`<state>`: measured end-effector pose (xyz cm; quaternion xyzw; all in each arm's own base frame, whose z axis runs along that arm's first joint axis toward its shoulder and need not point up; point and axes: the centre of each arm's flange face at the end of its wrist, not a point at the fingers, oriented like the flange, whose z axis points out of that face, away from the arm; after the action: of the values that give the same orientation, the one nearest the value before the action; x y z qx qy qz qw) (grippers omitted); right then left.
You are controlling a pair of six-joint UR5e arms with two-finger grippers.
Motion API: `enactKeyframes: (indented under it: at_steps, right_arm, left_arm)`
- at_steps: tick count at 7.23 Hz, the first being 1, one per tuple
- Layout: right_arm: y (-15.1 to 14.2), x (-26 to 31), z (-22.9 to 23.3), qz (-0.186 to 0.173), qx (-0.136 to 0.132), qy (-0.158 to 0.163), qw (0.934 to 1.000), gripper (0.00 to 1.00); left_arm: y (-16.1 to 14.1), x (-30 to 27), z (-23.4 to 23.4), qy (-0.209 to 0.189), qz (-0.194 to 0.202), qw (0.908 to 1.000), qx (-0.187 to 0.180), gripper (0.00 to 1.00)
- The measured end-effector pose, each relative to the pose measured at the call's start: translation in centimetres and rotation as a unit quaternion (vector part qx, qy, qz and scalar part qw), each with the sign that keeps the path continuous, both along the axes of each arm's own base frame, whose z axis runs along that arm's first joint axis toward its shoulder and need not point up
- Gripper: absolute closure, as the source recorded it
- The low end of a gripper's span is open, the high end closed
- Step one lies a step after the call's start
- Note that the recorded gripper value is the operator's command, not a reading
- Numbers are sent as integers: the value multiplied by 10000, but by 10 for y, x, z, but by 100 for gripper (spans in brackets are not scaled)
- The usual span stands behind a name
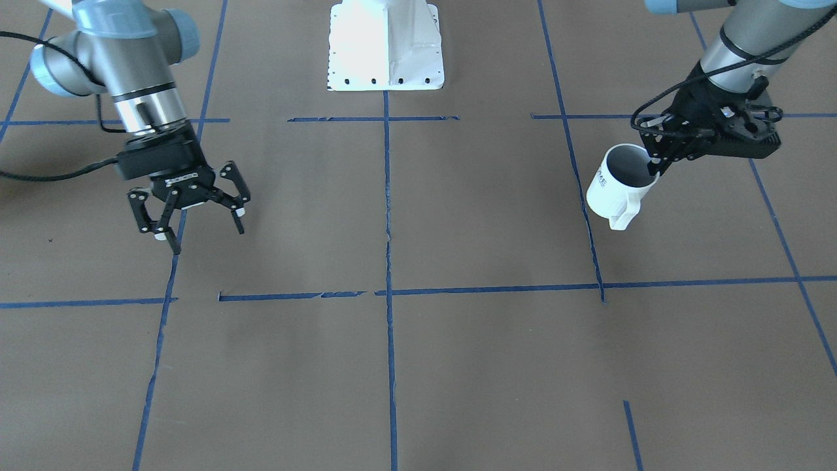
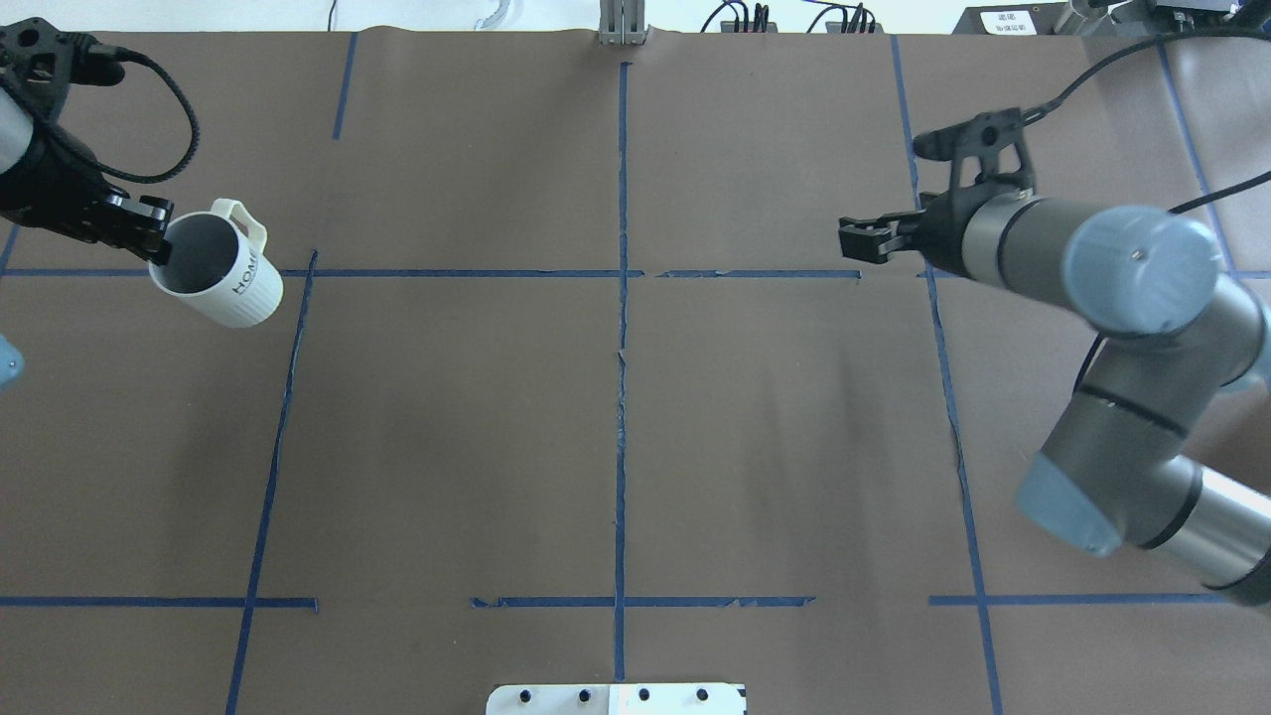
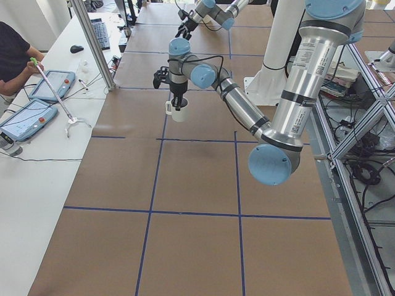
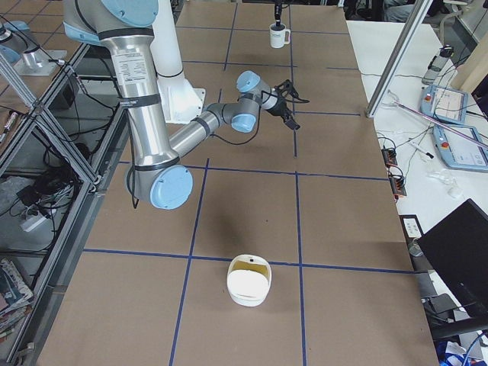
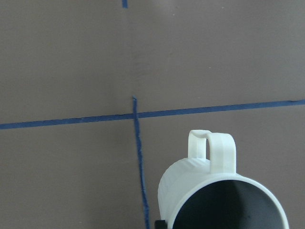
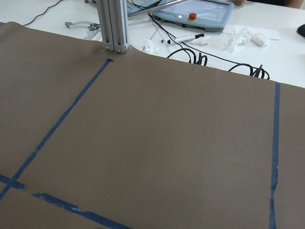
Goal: Left arm hands cup to right arm to dump lemon
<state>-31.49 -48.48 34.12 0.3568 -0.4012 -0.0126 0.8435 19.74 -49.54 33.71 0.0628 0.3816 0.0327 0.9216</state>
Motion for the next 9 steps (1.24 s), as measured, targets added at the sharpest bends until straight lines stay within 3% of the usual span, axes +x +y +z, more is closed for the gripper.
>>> enactKeyframes:
  at_steps: [2,4,7,9]
  right_arm:
    - [-23,99,50,-359,-763,-3,9964,0]
    - [-19,171,86,-635,-1190,334,9903,0]
    - [20,209,113,-854,-1864,670,9765,0]
    - [30,220,112,-983,-2271,535,9674,0]
  left_arm:
    - [-10,-20,69,-81,263,9992,-275,100]
    - [-8,-34,130,-41,352,9979,-545,100]
    - [22,-44,175,327,354,9933,-1051,100]
    - [38,-51,194,454,97,9934,-1046,99]
